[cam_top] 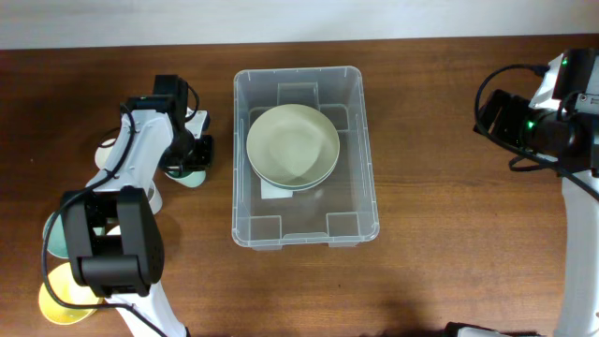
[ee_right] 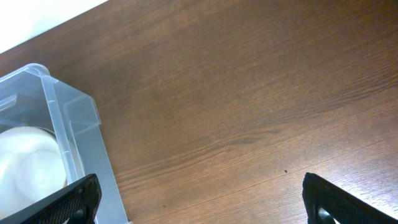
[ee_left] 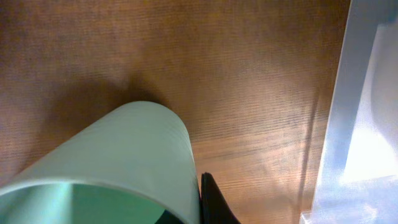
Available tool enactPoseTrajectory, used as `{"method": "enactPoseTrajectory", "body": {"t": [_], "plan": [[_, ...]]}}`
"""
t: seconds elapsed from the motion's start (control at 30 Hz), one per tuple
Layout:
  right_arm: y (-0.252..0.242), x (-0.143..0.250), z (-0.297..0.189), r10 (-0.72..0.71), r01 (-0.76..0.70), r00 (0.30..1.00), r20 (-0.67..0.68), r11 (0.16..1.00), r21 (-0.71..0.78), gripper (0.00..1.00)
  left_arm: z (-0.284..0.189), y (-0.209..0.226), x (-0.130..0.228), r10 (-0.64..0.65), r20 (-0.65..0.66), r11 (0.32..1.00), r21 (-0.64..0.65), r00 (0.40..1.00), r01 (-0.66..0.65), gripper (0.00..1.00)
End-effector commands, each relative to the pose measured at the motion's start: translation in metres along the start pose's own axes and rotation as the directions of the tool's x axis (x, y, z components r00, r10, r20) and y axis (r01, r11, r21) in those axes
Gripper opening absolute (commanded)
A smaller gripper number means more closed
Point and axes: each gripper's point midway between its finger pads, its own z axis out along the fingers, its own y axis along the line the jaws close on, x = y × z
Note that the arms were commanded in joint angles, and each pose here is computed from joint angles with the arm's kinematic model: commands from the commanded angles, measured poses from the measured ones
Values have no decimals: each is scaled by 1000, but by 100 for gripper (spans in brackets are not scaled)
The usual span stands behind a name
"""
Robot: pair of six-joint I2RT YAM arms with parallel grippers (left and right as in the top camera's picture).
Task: Pack container
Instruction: 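Grasp the mint-green cup with the left gripper, then place the mint-green cup in the container's front right corner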
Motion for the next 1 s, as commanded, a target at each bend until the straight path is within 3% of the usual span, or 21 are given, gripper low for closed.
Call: {"method": "enactPoseTrajectory", "body": {"t": [0.0,0.13,0.2,0.33,0.53,0.67,0.83,0.97], "plan": [[0,1,0,4,-4,1000,-3,1000,-6,99,-50,-8,-17,20,85,1000,2,996,-20,1],[0,0,0,5,-5,1000,0,1000,-3,99,-127,-27,-25,47,211,998,-40,976,-39,1],[0,0,1,4,-4,1000,-2,1000,-3,99,-188,-56,-26,98,349,995,-49,932,-87,1],[-1,1,5,5,-5,1000,-13,1000,-1,99,-231,-123,-10,156,462,984,3,873,-177,1],[-1,1,7,5,-5,1000,-17,1000,0,99,-199,-235,28,316,380,926,74,869,-369,1],[-1,1,7,5,-5,1000,-17,1000,0,99,-142,-292,58,416,236,892,83,878,-445,0],[-1,2,7,6,-6,1000,-20,1000,1,99,-87,-314,80,397,87,913,69,914,-403,1],[-1,2,7,6,-6,1000,-20,1000,1,99,-56,-315,82,265,10,963,46,964,-266,1]]}}
